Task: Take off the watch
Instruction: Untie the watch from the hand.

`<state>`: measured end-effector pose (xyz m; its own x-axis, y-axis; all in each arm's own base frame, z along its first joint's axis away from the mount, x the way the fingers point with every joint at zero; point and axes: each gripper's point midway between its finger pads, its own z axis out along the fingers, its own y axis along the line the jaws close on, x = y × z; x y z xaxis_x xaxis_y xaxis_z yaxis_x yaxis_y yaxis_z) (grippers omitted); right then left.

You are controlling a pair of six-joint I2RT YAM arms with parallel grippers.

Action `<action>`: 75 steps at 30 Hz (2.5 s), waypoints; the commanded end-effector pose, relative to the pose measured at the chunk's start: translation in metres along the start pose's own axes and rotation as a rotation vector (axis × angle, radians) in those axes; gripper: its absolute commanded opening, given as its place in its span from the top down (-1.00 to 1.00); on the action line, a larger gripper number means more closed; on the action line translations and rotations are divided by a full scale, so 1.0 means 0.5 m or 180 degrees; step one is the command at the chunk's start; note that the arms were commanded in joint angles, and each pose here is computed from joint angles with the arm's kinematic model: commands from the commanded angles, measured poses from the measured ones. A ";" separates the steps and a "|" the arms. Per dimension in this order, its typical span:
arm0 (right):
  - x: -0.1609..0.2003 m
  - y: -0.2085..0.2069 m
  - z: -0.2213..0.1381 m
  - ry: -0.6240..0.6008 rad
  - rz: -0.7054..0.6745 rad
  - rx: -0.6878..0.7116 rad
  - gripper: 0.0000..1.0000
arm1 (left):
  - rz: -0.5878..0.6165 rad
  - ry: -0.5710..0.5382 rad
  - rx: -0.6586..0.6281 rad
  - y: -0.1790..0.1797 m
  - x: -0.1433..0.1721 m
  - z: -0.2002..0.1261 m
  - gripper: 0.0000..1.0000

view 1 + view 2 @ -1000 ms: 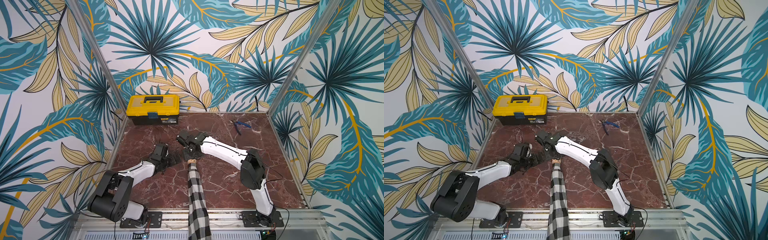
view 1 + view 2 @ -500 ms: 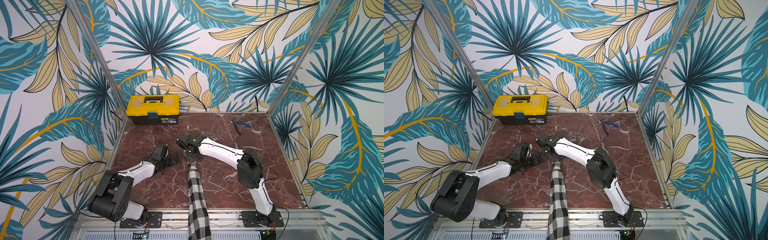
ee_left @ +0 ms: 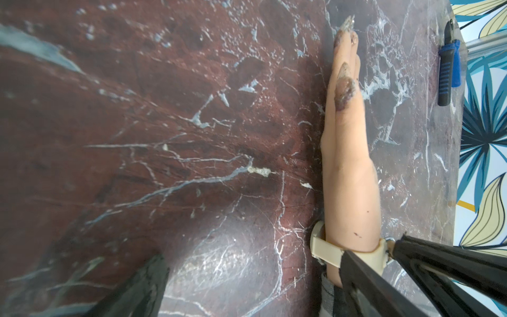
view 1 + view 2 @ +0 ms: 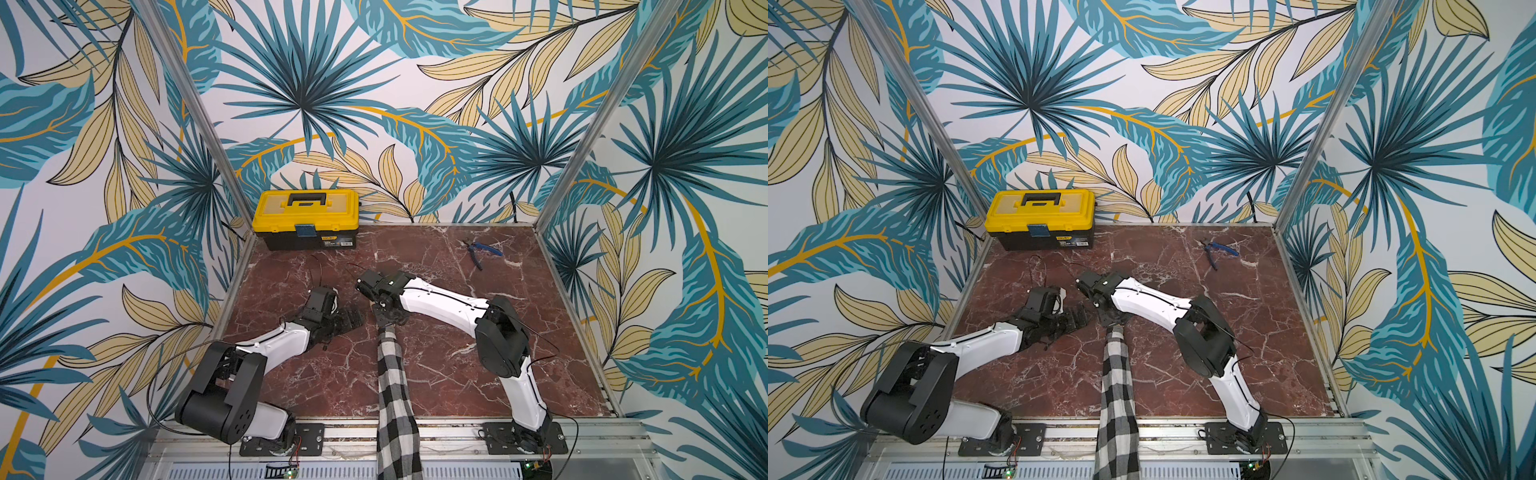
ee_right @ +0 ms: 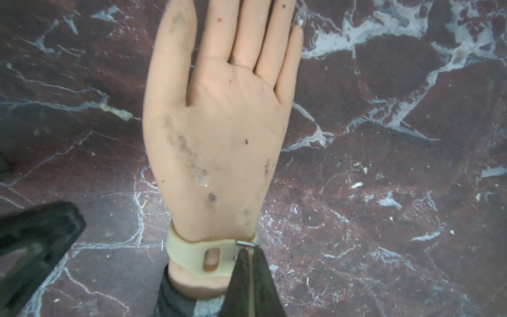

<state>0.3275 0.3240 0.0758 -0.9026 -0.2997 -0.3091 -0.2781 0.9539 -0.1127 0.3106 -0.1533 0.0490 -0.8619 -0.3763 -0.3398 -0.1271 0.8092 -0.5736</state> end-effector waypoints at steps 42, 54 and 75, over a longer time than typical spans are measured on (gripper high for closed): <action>-0.026 -0.003 -0.022 -0.0126 0.0889 -0.1109 1.00 | 0.0208 0.0449 -0.0118 -0.028 0.086 0.052 -0.81; -0.020 0.015 -0.019 -0.0059 0.0947 -0.1330 1.00 | 0.0207 0.0498 -0.0057 -0.054 0.078 0.068 -0.83; -0.029 -0.018 -0.019 -0.0110 0.1209 -0.1489 1.00 | 0.0266 0.0811 -0.0665 0.023 0.129 0.084 -0.36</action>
<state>0.3346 0.3233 0.0737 -0.9661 0.0133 -0.2578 -0.0851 0.9263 0.3669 0.3124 -0.2217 0.0416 -0.9251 -0.2306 -0.3016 -0.0207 0.8238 -0.5665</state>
